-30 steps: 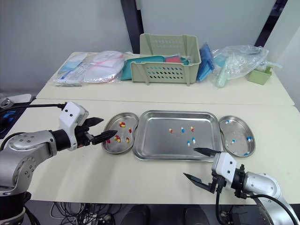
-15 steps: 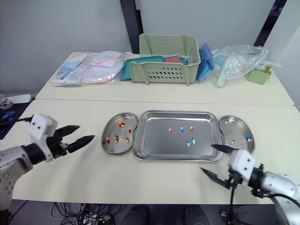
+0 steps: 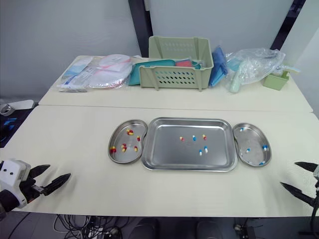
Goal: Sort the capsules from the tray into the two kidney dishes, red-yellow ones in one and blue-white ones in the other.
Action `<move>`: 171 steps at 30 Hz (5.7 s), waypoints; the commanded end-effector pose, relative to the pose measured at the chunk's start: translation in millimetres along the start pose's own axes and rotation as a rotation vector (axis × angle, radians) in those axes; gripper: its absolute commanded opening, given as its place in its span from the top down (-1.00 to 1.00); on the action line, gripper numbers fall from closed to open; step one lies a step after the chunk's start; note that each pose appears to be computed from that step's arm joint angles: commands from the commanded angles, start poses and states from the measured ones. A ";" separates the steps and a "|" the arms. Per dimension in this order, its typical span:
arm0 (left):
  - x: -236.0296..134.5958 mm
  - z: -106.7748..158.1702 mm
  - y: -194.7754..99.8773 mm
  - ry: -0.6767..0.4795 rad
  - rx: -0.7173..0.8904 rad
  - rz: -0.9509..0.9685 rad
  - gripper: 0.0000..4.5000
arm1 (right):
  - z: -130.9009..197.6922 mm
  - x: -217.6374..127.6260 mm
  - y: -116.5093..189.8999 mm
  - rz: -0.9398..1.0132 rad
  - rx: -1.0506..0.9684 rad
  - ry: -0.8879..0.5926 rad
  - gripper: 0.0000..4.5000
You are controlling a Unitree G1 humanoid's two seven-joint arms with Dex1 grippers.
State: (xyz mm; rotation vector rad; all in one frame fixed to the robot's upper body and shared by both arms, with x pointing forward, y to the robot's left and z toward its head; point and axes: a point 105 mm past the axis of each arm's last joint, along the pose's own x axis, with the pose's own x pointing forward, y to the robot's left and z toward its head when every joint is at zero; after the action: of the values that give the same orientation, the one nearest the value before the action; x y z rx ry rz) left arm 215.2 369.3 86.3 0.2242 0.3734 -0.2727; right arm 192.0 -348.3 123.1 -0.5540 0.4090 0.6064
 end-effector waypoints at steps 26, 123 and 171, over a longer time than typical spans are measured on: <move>-12.9 -0.4 -18.0 -0.019 0.020 0.032 -0.97 | 59.1 20.4 57.4 0.074 -0.051 -0.220 -1.00; 183.6 158.3 -270.7 -0.162 0.158 -0.608 0.81 | 98.1 102.1 150.2 0.097 0.105 -0.432 -1.00; 75.6 143.9 -121.1 -0.228 -0.040 -0.192 -0.97 | 152.3 120.2 149.0 0.435 -0.077 -0.554 -1.00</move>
State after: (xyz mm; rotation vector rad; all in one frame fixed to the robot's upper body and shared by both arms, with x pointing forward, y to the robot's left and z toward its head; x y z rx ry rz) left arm 298.3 202.0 146.3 0.0927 0.2703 -0.4450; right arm 217.8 -104.4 113.7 -0.3258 0.0335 1.1672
